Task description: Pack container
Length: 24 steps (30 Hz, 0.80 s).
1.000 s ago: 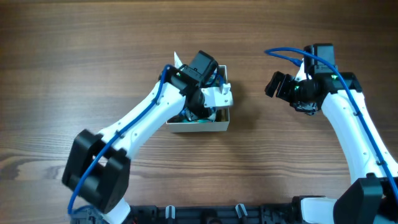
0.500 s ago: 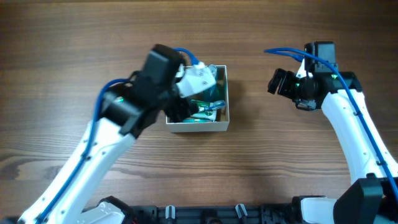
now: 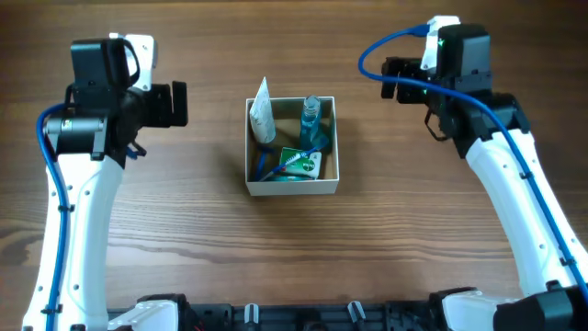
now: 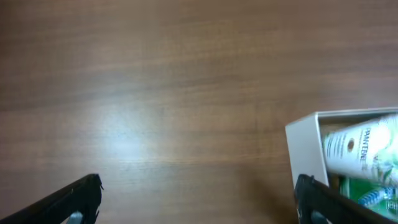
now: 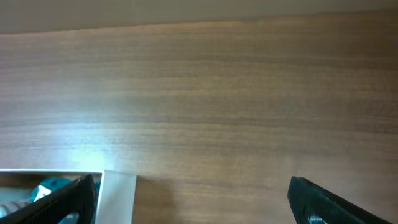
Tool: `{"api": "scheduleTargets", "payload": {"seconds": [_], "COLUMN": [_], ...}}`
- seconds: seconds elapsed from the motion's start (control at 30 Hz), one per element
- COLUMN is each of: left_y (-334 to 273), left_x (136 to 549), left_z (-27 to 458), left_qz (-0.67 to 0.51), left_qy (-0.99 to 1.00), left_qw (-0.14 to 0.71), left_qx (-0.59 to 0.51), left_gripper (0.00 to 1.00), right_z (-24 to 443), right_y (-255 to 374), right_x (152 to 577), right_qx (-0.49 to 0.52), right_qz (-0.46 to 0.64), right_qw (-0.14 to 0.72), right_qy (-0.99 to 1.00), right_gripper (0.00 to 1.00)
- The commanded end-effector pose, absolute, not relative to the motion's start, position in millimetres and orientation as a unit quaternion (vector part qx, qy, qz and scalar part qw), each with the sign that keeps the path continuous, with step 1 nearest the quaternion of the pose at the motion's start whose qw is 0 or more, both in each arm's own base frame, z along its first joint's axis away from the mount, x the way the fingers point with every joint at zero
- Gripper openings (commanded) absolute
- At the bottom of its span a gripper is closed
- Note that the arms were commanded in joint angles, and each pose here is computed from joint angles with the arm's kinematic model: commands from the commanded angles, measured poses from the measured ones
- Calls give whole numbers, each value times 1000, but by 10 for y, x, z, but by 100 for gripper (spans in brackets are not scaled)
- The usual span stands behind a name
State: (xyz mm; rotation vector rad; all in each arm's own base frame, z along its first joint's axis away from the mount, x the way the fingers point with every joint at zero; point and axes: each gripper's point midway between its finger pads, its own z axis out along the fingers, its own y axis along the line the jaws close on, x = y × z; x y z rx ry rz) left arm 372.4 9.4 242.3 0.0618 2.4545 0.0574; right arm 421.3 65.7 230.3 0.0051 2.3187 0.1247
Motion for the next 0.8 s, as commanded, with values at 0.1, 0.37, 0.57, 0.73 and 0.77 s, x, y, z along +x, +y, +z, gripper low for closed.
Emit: {"api": "scheduleTargets", "payload": {"seconds": [0.1,0.37,0.57,0.73,0.77], "left_y": [-157,-187,-189,-189,-189], "left_x": [3318,2253,2213,2214,2214], "left_z": [2756,2573,2373,2371,2371], "left_qz": [-58,-73,-74,-74,-74], "left_qy": [925,888,897,898,898], "left_qw": [372,455,435,435,435], "left_qx": [39,-3,-5,-5,-5], "left_gripper": [100,100,100,100,100], "right_z": [3036,2940,2582,2539,2540], "right_y": [443,-62,-109,-107,-108], "right_x": [3564,2164,1986,1991,1991], "right_qx": [65,131,143,143,143], "right_qz": [55,25,23,21,21], "right_qw": [452,535,520,514,515], "right_qy": [888,834,841,845,845], "right_gripper": [100,100,100,100,100]}}
